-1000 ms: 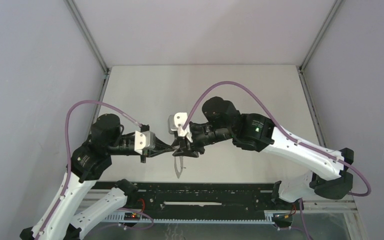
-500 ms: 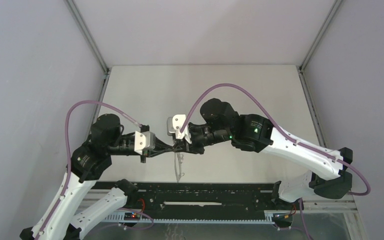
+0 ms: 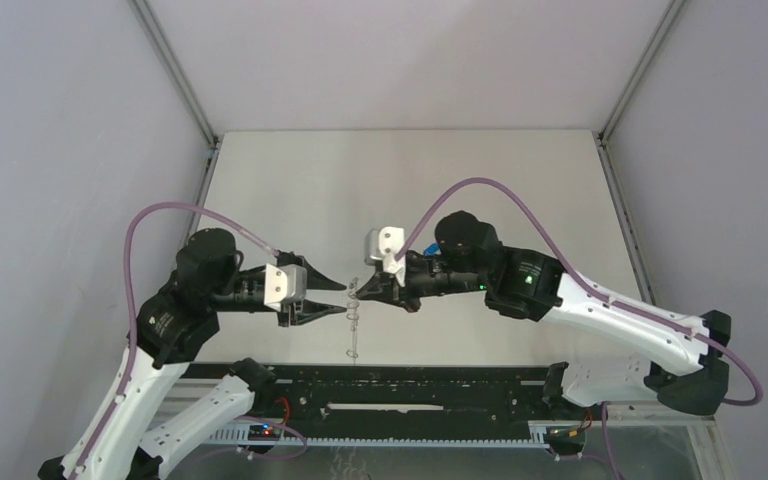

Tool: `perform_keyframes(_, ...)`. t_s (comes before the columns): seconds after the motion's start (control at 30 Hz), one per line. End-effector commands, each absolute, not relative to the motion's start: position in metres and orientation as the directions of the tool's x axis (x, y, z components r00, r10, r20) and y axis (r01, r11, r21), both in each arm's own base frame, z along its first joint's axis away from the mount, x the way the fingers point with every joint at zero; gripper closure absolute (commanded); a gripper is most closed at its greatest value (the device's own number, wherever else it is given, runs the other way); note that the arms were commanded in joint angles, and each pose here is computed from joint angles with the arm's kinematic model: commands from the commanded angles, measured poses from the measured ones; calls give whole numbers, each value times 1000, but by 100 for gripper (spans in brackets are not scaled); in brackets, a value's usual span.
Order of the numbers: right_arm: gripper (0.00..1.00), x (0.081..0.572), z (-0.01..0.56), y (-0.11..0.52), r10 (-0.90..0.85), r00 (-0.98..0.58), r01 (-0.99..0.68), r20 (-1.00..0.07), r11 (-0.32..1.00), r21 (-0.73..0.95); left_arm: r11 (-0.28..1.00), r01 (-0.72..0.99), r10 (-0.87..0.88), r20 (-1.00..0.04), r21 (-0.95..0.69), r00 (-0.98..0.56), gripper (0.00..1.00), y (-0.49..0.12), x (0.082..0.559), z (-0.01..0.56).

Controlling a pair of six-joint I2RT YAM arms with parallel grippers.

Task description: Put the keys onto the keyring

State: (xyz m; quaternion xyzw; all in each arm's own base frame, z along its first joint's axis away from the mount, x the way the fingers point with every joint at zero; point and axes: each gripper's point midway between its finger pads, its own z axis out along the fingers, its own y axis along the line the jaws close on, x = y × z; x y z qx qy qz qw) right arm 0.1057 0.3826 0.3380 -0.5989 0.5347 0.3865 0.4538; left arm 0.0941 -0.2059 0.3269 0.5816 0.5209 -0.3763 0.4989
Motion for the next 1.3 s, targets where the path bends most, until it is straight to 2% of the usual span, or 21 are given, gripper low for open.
perform_keyframes(0.0, 100, 102, 414, 368, 60, 97, -995, -993, 16, -96, 44, 962, 221, -941, 271, 255, 58, -200, 89, 346)
perform_keyframes(0.23, 100, 94, 429, 360, 229, 45, -999, -972, -8, -48, 26, 987, 162, -975, 161, 154, 62, -211, 86, 345)
perform_keyframes(0.43, 100, 92, 426, 363, 264, 15, -999, -964, -29, -23, 73, 990, 68, -991, 117, 112, 62, -220, 95, 367)
perform_keyframes(1.0, 100, 85, 429, 375, 355, -18, -998, -935, -70, -7, -3, 1000, -2, -1000, 28, 28, 64, -225, 79, 380)
perform_keyframes(1.27, 100, 84, 427, 377, 381, 2, -999, -925, -33, -16, 32, 999, -4, -999, 36, 36, 78, -223, 83, 378)
